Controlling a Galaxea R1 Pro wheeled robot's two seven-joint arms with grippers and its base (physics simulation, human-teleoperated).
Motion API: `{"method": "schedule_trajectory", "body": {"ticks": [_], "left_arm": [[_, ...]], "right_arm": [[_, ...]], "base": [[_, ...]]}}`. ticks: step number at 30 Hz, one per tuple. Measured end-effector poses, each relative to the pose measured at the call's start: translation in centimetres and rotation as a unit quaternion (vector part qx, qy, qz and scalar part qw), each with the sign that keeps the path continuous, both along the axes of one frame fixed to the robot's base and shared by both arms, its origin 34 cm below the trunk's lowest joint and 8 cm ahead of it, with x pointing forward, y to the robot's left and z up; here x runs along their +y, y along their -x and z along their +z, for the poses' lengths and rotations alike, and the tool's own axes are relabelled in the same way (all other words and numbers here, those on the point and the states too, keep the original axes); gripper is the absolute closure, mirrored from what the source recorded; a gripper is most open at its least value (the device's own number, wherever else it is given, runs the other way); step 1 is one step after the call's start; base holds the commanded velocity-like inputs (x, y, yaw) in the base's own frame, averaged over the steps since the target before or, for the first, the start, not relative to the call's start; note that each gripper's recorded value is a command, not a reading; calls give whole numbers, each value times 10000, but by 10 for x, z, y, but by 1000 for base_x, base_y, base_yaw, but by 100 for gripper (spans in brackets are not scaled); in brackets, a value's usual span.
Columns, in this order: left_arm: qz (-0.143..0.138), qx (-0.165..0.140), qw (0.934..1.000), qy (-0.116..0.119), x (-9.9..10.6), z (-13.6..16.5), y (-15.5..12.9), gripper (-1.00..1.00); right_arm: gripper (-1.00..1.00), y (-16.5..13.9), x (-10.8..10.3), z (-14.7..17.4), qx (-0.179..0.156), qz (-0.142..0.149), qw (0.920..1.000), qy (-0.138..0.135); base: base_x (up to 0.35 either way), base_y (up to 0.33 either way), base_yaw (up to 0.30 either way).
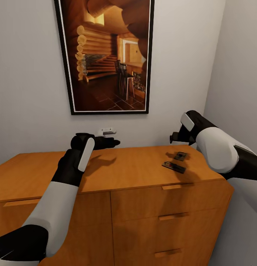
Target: Take the four mousetraps from the cabinet in the bathroom and place them on the bathroom floor. Make sure all four end up on the same floor surface, and ensure that at least two of them are either under or directly next to the same bathroom sink.
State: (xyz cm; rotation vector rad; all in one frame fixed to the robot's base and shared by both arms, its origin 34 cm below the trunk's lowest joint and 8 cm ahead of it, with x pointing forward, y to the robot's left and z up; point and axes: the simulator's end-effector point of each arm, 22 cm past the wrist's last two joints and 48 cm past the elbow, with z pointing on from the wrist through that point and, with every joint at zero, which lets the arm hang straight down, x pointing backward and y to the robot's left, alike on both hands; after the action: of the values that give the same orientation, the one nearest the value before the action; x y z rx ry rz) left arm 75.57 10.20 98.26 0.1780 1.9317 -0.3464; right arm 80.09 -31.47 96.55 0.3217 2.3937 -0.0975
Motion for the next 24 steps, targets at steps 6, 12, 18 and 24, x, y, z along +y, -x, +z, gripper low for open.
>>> {"method": "schedule_trajectory", "body": {"ticks": [6,12,18,24], "left_arm": [[-1,-2,10000,3,0,0,0,-100],[1,-4,10000,0,0,0,0,-100],[3,-5,10000,0,0,0,0,-100],[3,-5,10000,0,0,0,0,-100]], "right_arm": [[-100,0,-2,0,0,-16,10000,6],[-100,0,-5,0,0,-34,10000,6],[-100,1,-6,0,0,-46,10000,5],[-100,1,-11,0,0,-80,10000,13]], "base": [[0,0,0],[0,0,0],[0,0,0],[0,0,0]]}}
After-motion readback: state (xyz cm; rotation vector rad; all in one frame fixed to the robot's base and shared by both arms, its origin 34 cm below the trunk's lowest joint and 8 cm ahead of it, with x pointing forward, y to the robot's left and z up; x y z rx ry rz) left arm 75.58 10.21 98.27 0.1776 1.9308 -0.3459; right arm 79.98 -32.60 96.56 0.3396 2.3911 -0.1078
